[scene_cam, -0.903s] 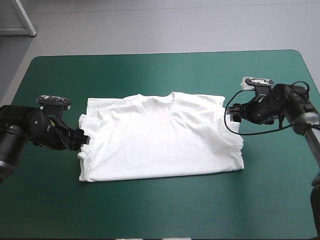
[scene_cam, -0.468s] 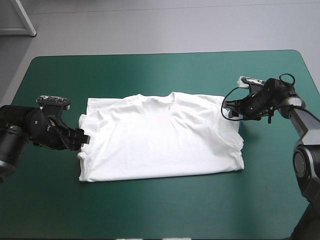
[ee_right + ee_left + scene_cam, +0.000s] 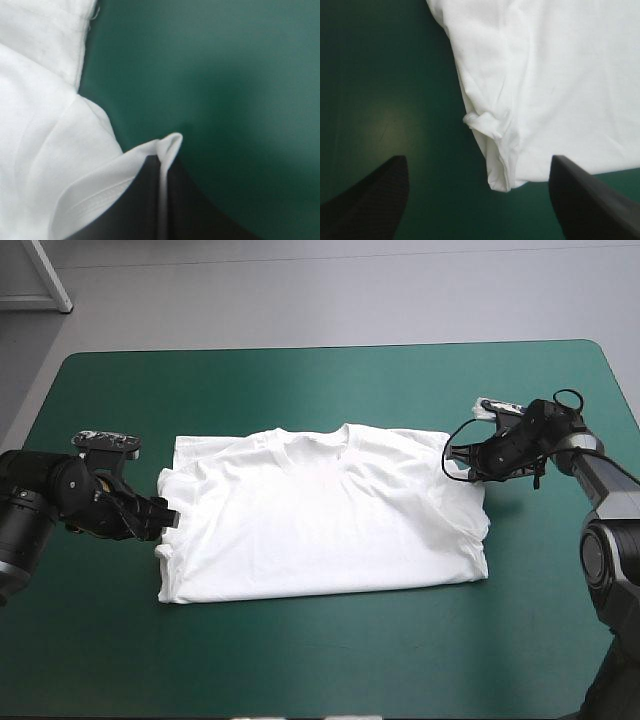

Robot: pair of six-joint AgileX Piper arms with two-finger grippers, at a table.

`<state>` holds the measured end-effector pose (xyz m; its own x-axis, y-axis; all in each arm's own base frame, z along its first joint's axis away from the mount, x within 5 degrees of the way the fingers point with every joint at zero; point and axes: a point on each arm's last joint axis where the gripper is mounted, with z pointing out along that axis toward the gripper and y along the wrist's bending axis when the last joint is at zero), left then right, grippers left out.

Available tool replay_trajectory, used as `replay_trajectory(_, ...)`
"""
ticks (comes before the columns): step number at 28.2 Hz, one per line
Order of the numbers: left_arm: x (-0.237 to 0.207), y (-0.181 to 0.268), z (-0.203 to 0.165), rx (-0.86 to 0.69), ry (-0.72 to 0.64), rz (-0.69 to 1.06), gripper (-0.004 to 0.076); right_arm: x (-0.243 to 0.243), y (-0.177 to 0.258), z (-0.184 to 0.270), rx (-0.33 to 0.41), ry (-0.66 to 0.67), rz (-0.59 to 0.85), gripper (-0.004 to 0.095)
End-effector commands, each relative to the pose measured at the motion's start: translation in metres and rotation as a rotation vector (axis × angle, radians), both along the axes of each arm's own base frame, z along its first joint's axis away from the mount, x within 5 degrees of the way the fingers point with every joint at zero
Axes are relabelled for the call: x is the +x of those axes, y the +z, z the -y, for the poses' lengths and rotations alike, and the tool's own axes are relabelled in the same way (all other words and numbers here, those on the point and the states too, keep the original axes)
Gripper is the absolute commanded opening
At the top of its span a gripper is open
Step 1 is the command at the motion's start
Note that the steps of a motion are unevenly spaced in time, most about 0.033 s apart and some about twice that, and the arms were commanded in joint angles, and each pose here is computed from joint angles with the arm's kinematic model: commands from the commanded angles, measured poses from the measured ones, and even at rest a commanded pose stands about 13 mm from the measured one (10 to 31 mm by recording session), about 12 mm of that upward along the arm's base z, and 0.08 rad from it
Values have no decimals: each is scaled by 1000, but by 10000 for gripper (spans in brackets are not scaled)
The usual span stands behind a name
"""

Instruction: Fold the cloth

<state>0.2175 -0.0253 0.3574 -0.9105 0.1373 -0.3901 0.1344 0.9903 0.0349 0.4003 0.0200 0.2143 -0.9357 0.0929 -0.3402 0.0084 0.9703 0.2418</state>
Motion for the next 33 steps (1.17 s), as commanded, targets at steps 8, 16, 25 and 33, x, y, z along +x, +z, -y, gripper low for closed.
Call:
replay_trajectory(8, -6, 12, 0, -4, -6, 39, 566, -27, 91, 4, 3, -65, 232, -15)
replay_trajectory(16, -4, 12, 0, 3, -26, 54, 566, -50, 124, -28, 61, 0, 296, -15)
replay_trajectory(25, -4, 12, 0, 4, -37, 57, 566, -63, 110, -138, 105, 281, 330, -15)
replay_trajectory(33, -5, 12, 0, 5, -37, 50, 566, -52, 71, -164, 28, 388, 294, 222)
